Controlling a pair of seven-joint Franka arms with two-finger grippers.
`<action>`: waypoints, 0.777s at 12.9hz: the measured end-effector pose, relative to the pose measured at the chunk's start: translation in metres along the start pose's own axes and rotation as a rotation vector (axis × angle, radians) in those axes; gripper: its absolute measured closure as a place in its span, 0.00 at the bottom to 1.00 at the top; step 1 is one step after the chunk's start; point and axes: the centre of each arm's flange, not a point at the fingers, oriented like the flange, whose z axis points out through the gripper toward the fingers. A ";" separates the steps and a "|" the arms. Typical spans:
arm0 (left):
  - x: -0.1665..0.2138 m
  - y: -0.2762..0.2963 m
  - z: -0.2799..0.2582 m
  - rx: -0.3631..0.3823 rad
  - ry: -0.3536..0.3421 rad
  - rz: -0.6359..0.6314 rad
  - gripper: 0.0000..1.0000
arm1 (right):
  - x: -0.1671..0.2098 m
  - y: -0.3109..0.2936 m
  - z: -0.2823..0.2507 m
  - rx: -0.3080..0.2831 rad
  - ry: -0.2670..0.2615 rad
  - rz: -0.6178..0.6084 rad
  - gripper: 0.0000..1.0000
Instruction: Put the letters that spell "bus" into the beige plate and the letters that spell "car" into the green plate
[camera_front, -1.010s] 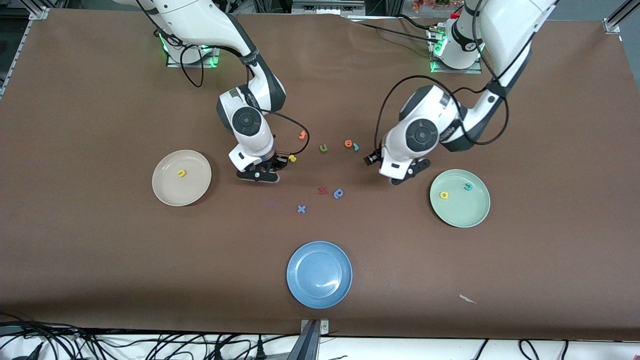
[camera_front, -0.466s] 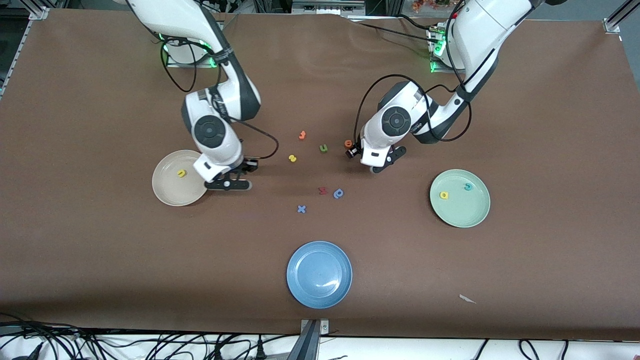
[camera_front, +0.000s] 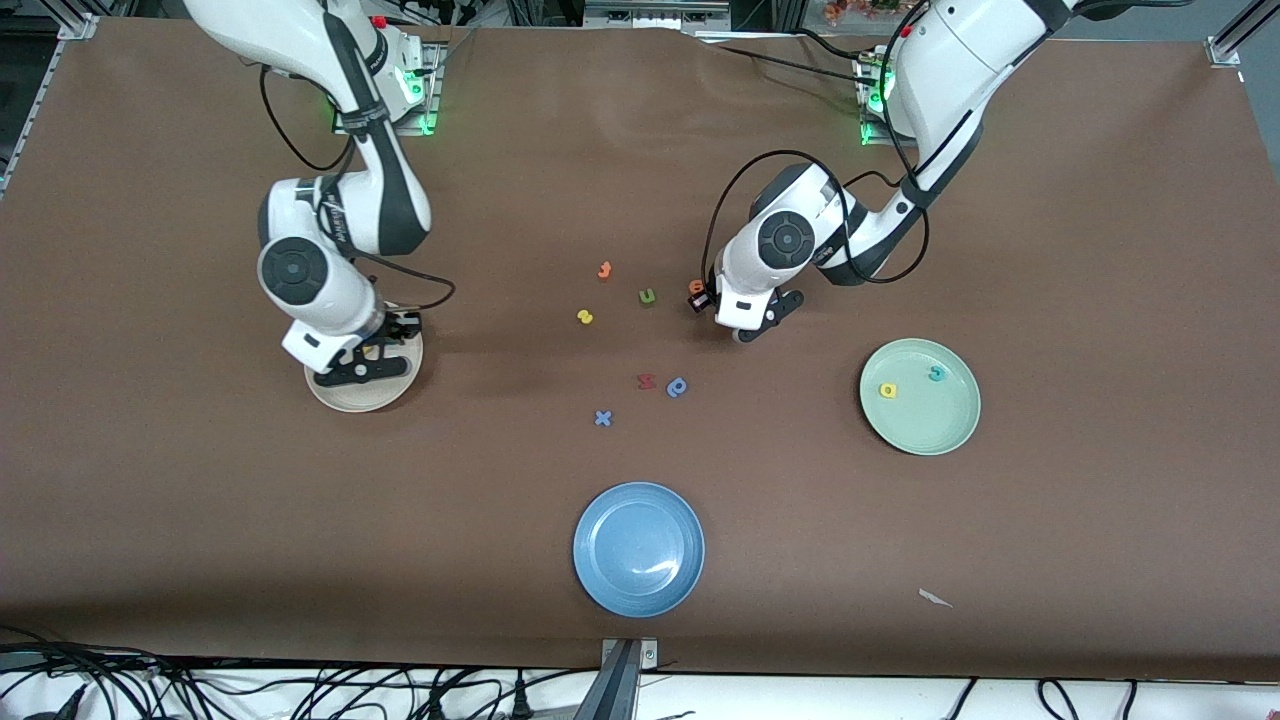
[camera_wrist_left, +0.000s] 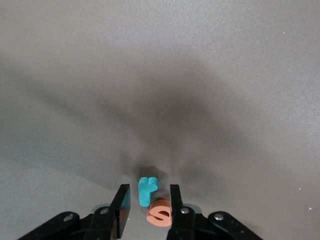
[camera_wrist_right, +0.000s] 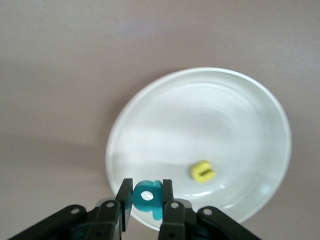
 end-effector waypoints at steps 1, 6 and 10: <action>0.001 0.000 0.002 -0.001 -0.003 -0.001 0.61 | -0.004 0.010 0.003 -0.002 0.012 -0.012 0.72; 0.001 -0.001 0.006 0.001 -0.007 -0.003 0.82 | -0.008 -0.005 0.009 0.013 0.024 0.004 0.21; 0.003 -0.003 0.003 0.019 -0.004 -0.003 0.82 | -0.005 -0.084 -0.008 0.057 0.043 0.162 0.00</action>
